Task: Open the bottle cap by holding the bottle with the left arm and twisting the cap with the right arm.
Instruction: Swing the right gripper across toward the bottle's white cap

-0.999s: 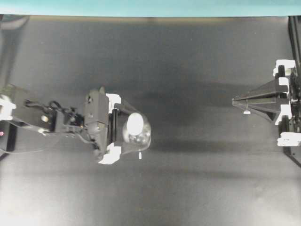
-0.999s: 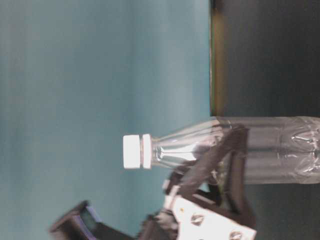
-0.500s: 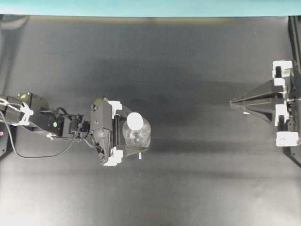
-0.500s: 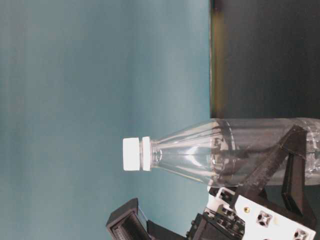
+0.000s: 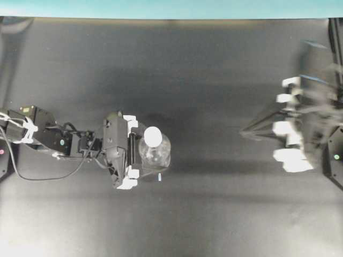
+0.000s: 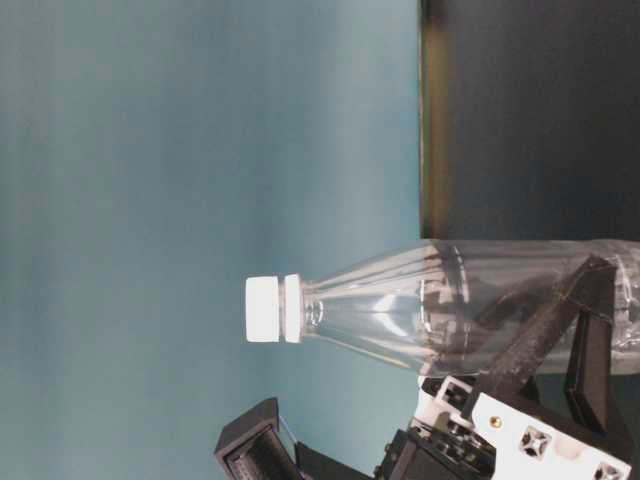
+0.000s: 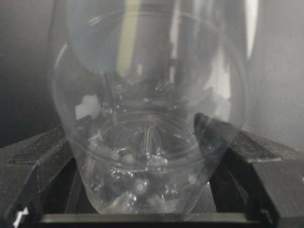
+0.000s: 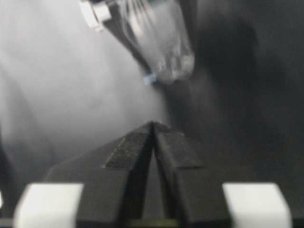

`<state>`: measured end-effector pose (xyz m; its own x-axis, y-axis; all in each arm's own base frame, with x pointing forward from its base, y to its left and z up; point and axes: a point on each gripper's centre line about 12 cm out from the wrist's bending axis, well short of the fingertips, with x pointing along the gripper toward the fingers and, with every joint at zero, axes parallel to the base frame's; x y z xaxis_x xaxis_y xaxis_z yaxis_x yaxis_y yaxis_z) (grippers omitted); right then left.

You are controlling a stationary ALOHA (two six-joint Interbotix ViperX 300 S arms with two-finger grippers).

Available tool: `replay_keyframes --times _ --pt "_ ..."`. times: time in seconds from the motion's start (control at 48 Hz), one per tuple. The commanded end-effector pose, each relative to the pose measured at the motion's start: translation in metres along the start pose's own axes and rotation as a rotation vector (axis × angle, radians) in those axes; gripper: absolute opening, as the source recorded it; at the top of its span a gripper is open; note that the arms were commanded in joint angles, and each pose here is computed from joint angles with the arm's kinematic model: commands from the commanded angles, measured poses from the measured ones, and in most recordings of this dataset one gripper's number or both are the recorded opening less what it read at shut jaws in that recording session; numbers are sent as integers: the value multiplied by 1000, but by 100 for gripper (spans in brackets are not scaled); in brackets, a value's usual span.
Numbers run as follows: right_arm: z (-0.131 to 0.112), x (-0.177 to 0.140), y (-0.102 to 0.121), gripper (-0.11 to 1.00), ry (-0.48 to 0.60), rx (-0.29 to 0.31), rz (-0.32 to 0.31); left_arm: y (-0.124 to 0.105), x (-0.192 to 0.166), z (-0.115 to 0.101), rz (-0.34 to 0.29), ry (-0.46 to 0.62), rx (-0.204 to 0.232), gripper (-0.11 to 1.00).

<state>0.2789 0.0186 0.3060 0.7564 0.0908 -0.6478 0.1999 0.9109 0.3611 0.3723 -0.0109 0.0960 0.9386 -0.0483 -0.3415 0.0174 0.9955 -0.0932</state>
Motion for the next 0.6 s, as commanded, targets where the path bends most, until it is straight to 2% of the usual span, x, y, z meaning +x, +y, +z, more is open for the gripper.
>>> replay_keyframes --times 0.0,0.104,0.229,0.291,0.375,0.437,0.583 --pt "26 -1 14 14 95 70 -32 -3 1 3 -11 -13 8 82" --pt "47 7 26 37 201 112 -74 -4 0 2 -12 -10 10 82" --pt "74 24 38 70 305 125 -117 -4 1 3 -12 -10 10 82" --pt "82 35 44 81 358 136 -124 -4 0 2 -12 -8 10 82" --pt "98 49 50 83 397 148 -129 -4 0 1 -11 -5 10 82" --pt "112 60 55 82 412 179 -135 -4 0 1 -11 -5 9 82" --pt "139 79 53 82 408 320 -178 -4 0 1 -11 -3 9 82"
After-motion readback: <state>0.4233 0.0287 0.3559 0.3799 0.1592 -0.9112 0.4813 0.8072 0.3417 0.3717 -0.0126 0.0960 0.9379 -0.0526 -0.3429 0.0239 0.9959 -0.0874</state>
